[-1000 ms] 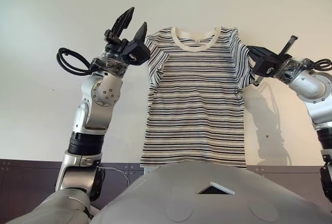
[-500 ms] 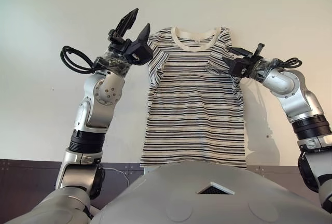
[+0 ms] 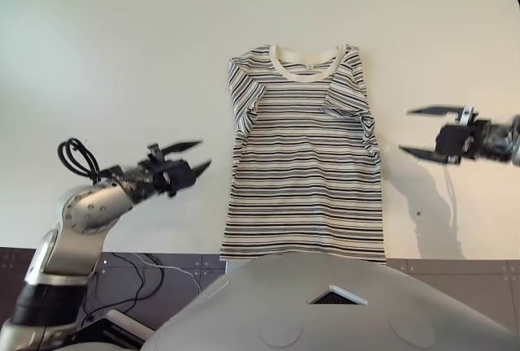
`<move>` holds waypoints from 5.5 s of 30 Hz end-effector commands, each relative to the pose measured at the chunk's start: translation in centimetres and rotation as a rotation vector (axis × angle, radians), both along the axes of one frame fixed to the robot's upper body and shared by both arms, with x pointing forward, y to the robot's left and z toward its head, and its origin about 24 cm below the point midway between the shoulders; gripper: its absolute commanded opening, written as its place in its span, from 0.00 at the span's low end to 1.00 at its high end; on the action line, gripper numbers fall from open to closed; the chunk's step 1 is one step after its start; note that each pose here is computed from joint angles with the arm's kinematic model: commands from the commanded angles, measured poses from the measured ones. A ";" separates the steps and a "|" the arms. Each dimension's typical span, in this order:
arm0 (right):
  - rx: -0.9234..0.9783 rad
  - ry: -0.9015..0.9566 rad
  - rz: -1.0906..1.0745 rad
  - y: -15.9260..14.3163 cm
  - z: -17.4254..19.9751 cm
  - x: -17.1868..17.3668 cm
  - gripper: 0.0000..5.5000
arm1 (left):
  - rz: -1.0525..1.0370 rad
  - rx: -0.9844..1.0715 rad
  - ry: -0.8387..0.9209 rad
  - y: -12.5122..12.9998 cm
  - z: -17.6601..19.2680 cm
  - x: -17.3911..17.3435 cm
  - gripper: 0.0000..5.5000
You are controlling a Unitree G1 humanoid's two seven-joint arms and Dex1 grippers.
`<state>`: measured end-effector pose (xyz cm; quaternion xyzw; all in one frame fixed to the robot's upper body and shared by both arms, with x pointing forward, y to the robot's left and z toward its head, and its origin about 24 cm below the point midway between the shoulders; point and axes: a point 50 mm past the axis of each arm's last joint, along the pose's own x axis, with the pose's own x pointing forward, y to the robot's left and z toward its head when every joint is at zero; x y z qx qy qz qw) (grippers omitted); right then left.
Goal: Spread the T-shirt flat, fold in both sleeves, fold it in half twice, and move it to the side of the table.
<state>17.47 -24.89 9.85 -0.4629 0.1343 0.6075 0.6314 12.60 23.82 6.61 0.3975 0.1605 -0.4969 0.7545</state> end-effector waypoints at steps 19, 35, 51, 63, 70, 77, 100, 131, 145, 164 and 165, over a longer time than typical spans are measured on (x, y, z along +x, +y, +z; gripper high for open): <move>0.008 -0.095 0.368 2.8 -4.4 -7.0 0.60 | -0.470 0.092 -0.006 -3.8 -3.4 -5.5 0.39; 0.075 -0.021 0.397 3.7 -4.6 -8.3 0.55 | -0.542 0.064 -0.019 -3.8 -3.5 -5.7 0.20; 0.100 0.000 0.375 3.8 -3.3 -7.1 0.03 | -0.524 0.009 -0.006 -4.3 -3.7 -5.2 0.02; 0.100 0.103 0.306 2.1 -2.2 -6.7 0.02 | -0.343 -0.176 0.047 -6.2 -2.1 -4.5 0.02; 0.258 0.189 0.007 0.9 0.3 -3.0 0.02 | -0.142 -0.303 0.120 -5.2 0.9 -2.0 0.02; 0.422 -0.018 -0.362 1.8 0.9 6.3 0.02 | 0.216 -0.406 0.023 -2.8 1.9 6.9 0.02; 0.363 -0.325 -0.752 6.2 -2.7 17.9 0.02 | 0.425 -0.249 -0.254 -5.1 -1.1 23.1 0.02; 0.412 -0.358 -0.656 5.5 -2.9 18.1 0.64 | 1.159 -0.550 -0.376 2.9 -2.5 21.5 0.43; 0.078 -0.198 -0.081 7.5 -6.9 8.5 0.64 | 1.294 -0.698 -0.396 0.5 -2.8 14.9 0.43; 0.337 -0.056 0.125 15.2 -1.8 1.1 0.64 | 1.182 -0.562 -0.364 -0.8 -1.4 11.3 0.43; 0.315 -0.069 0.090 13.5 -0.8 1.5 0.64 | 1.203 -0.573 -0.375 -0.7 -1.3 11.0 0.43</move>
